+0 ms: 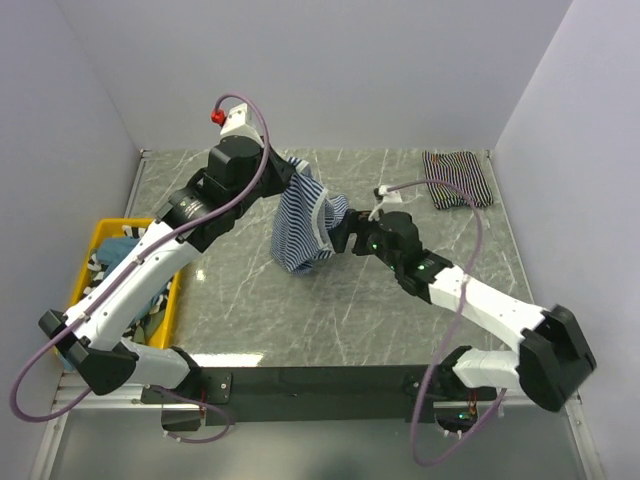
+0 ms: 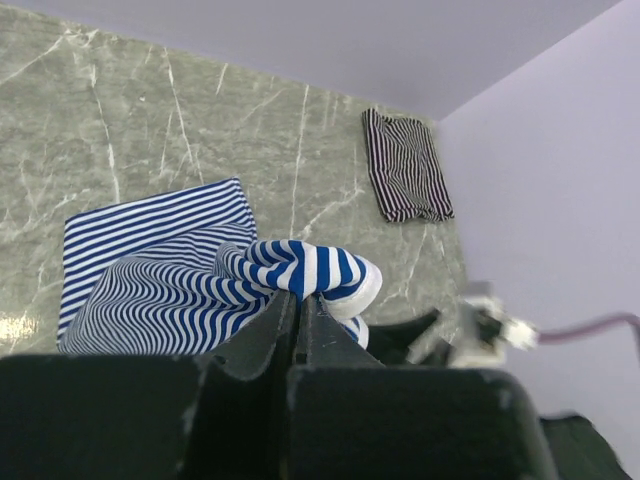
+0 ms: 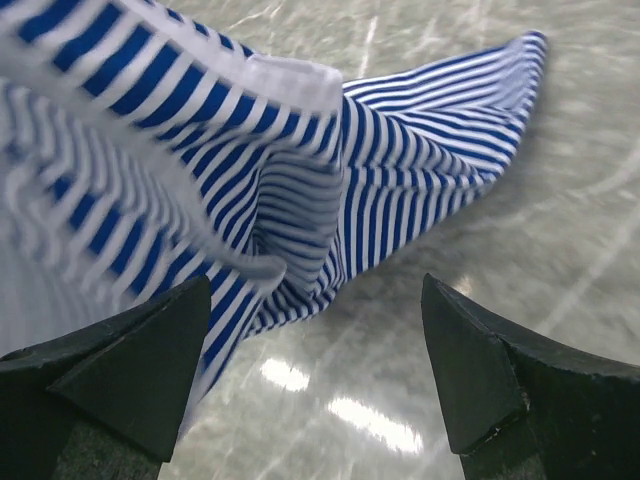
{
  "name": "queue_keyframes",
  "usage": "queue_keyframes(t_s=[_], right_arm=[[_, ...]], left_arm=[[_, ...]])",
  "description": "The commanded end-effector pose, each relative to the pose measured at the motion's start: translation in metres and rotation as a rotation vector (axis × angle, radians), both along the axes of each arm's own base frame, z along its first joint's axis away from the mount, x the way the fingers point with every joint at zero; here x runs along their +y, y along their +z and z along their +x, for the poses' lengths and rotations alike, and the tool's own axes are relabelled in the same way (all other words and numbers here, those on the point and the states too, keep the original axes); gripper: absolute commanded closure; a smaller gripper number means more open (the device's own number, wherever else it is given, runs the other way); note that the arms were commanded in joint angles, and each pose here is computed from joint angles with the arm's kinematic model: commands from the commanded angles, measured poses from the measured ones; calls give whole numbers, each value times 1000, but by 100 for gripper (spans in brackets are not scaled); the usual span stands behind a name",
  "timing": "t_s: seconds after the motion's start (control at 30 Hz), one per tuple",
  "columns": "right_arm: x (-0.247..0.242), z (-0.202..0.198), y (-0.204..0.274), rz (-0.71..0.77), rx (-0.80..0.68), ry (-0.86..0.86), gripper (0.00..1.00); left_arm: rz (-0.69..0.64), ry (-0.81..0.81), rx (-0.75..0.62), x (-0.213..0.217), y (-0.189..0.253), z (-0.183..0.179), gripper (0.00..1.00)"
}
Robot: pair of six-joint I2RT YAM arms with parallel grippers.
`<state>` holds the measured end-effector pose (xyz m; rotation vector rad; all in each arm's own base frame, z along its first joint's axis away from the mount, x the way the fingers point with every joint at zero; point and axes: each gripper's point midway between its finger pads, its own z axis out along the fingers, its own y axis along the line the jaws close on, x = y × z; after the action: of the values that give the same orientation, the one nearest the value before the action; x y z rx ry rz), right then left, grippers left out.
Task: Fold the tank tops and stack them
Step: Move the tank top to the center of the board
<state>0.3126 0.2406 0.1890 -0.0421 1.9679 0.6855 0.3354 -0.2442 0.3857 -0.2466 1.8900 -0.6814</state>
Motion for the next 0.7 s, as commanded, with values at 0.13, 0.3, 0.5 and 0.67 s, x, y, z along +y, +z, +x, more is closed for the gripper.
queue_keyframes(t_s=[0.13,0.3,0.5,0.67], right_arm=[[31,38,25,247,-113,215,8],[52,44,62,365,-214,359,10],[76,30,86,469,-231,506,34],[56,19,104,448,-264,421,95]], left_arm=[[-69,-88,-146,3,60,-22,99],[-73,-192,-189,-7,78,-34,99],[-66,-225,-228,-8,94,-40,99],[-72,-245,-242,-4,104,-47,100]])
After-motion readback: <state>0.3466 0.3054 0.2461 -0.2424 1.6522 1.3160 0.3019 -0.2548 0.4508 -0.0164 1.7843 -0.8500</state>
